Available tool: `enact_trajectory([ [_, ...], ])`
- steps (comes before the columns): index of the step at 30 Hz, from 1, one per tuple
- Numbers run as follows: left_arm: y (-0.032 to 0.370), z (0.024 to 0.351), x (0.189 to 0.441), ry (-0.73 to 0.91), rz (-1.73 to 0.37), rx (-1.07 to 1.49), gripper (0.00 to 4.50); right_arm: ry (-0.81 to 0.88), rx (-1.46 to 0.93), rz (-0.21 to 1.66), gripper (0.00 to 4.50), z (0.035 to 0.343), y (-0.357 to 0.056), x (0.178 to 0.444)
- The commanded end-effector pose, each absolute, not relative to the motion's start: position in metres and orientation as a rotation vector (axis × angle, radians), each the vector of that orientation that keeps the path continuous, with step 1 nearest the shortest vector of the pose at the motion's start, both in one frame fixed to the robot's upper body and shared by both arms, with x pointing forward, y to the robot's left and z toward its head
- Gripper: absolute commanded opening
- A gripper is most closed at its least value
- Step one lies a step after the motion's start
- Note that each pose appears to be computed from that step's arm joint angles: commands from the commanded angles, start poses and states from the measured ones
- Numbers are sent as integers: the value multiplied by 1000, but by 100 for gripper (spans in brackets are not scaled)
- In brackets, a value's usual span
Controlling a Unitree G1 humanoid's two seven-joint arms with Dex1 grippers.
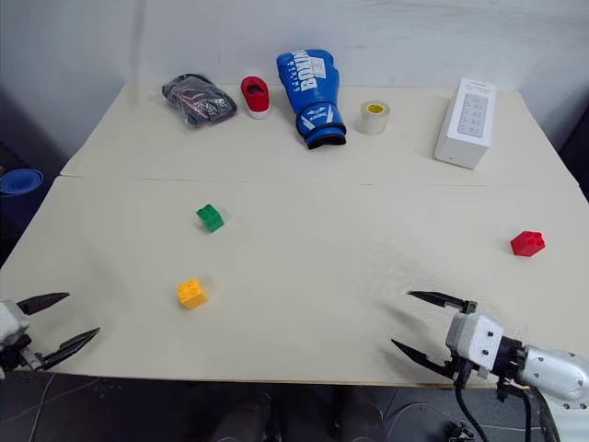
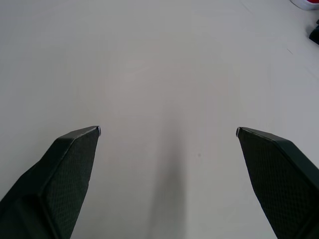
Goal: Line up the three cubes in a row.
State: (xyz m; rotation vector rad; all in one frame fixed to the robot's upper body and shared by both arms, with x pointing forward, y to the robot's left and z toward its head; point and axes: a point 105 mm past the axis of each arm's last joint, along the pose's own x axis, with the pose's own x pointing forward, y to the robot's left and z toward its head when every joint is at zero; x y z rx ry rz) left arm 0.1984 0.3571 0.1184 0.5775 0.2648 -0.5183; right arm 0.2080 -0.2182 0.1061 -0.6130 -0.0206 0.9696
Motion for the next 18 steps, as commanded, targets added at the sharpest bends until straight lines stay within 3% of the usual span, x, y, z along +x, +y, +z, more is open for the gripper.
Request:
enact_trajectory([
  [1,357,123,202,261,-555,605,446,-54,-603,906,450,112,-222,209],
  [5,341,128,218,267,-623,495,446,-85,-497,728,450,129,-237,215],
  [10,263,146,226,227,-994,328,446,-36,-406,425,450,137,-283,196],
  [13,199,160,233,129,-1195,312,446,29,-314,126,450,120,-326,164],
  [18,171,167,244,51,-1286,344,446,42,-236,-60,450,101,-336,146],
])
